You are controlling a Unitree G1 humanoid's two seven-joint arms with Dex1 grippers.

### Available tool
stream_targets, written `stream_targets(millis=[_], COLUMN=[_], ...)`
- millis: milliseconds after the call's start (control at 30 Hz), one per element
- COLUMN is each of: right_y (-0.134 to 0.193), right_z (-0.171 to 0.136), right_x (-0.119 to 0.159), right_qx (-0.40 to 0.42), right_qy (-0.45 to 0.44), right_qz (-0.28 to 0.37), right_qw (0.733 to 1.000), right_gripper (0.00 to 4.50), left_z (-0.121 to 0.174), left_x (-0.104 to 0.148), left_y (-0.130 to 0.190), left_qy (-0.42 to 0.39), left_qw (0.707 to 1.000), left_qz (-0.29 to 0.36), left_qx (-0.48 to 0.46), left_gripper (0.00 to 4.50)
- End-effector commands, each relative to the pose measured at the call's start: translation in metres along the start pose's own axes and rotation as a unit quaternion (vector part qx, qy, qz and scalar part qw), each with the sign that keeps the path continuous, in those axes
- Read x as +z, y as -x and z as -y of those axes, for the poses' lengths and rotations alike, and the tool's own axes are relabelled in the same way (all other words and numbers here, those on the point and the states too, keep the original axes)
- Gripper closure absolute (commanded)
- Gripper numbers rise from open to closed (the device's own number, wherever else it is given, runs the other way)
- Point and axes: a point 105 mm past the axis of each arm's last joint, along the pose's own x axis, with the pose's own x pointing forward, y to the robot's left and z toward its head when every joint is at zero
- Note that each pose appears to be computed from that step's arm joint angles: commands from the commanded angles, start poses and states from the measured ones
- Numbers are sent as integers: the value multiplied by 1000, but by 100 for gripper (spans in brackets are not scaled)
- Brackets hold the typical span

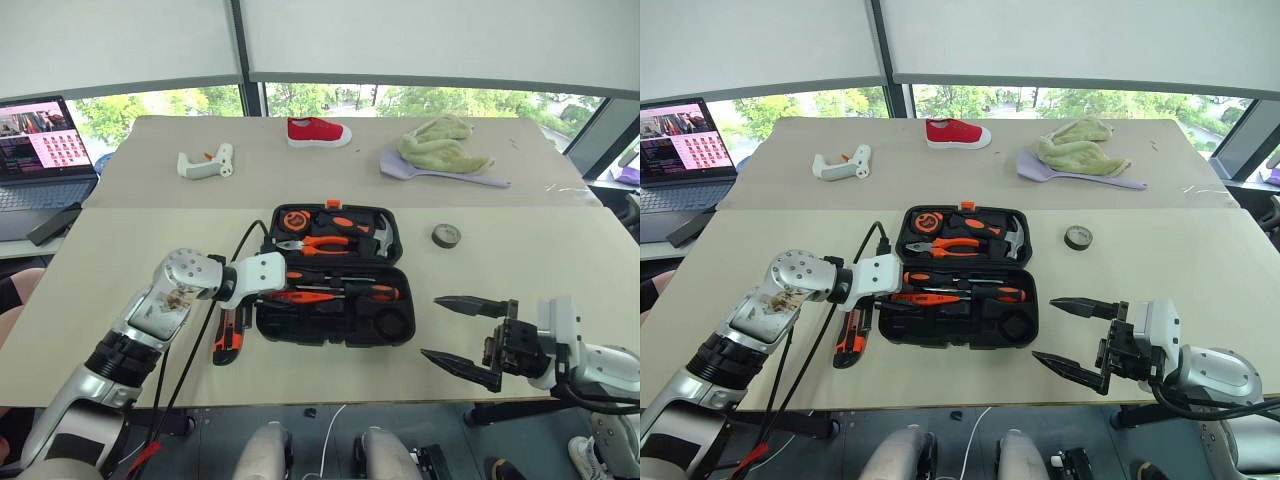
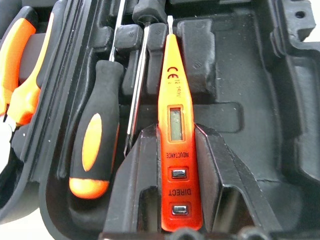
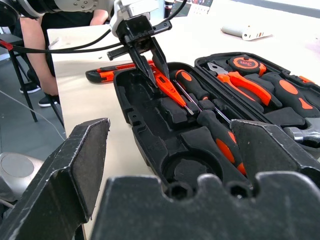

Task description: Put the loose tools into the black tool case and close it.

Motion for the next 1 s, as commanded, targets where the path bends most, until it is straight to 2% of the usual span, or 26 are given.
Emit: stream_targets(millis=[33,167,300,433,500,533,667,800,900,1000], right_y=[1,1,1,-1,-2,-2,-3,-2,-1,-2], right_z=[-1,-3,-4,-4,-2,-1,1,1,0,-2], right_x=[6,4,3,0,0,-1,-2,-3,-4,-5], right_qx=[7,6,6,6,5,4,7,8,9,9], right_qy=[7,5,3,2,2,2,1,-1,-3,-6], right_qz=[6,6,6,8,9,9,8,7,6,6], right_qw=[1000,1000,1000,1000,1000,1000,1000,1000,1000,1000], right_gripper=[0,0,0,0,0,0,0,0,0,0], left_z=[4,13,10,10,10,10,0,-8,-9,-12], left_x=[-8,-16,-21,-19,-11,-4,28,44,44,27], left_y=[-6,-4,1,1,0,2,12,28,29,21], left_qy=[-8,-28,-30,-8,6,6,-2,-36,-19,23], left_qw=[1000,998,997,998,999,999,996,990,985,985], left_qz=[-22,-45,-54,-45,-20,-2,85,139,172,165], left_qx=[-17,-47,-41,-45,-48,-51,-28,6,24,47], left_gripper=[401,401,401,401,301,276,130,130,130,203])
